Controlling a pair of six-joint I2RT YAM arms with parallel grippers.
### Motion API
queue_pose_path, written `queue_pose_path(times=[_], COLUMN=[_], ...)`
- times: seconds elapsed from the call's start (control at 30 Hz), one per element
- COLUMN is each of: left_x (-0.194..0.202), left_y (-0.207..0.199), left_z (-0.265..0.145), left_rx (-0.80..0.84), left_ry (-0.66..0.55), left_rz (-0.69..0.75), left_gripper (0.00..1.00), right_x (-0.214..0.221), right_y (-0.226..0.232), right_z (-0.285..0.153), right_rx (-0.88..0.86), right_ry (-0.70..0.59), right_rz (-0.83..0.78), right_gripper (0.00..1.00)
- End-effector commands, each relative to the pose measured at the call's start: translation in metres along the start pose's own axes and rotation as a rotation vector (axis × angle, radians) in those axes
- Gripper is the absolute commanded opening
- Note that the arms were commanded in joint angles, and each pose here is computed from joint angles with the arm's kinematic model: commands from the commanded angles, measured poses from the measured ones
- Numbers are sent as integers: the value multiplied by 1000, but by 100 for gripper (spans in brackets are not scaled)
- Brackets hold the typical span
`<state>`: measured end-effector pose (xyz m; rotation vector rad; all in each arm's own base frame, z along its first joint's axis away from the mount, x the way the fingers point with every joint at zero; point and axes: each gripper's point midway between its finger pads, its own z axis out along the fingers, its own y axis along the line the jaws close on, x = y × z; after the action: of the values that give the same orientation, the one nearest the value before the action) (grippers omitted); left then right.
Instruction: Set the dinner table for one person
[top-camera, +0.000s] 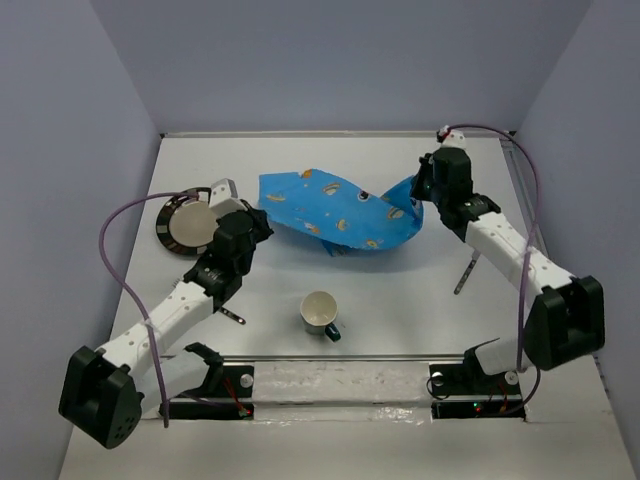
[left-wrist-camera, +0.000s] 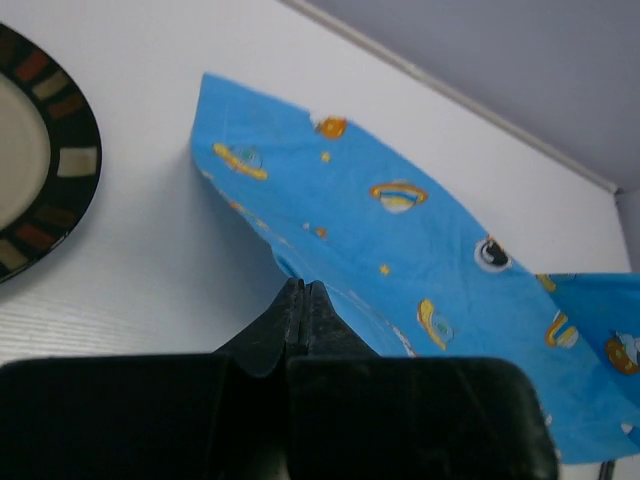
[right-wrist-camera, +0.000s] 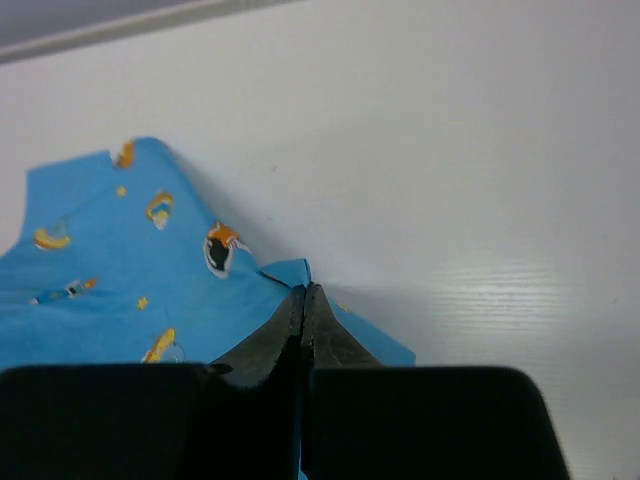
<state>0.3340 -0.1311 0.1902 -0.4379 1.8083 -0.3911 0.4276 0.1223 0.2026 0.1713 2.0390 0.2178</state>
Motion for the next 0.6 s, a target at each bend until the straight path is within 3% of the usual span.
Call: queue_pose_path(times=[0.0, 0.27, 0.43, 0.57], left_x=[-87, -181, -213, -239], left_y=[-27, -63, -99, -112], left_z=[-21, -42, -32, -9], left_rx=[61, 152, 249, 231], left_ry=[-190, -334, -345, -367], left_rz=[-68, -76, -105, -63], left_gripper=[0, 0, 0, 0], right_x=[-70, -160, -174, -206], right_y=[12, 7, 4, -17], right_z=[-49, -143, -114, -87], right_rx=[-45, -56, 32, 56], right_ry=[-212, -481, -480, -514], right_rz=[49, 83, 36, 71], right_gripper=[0, 0, 0, 0])
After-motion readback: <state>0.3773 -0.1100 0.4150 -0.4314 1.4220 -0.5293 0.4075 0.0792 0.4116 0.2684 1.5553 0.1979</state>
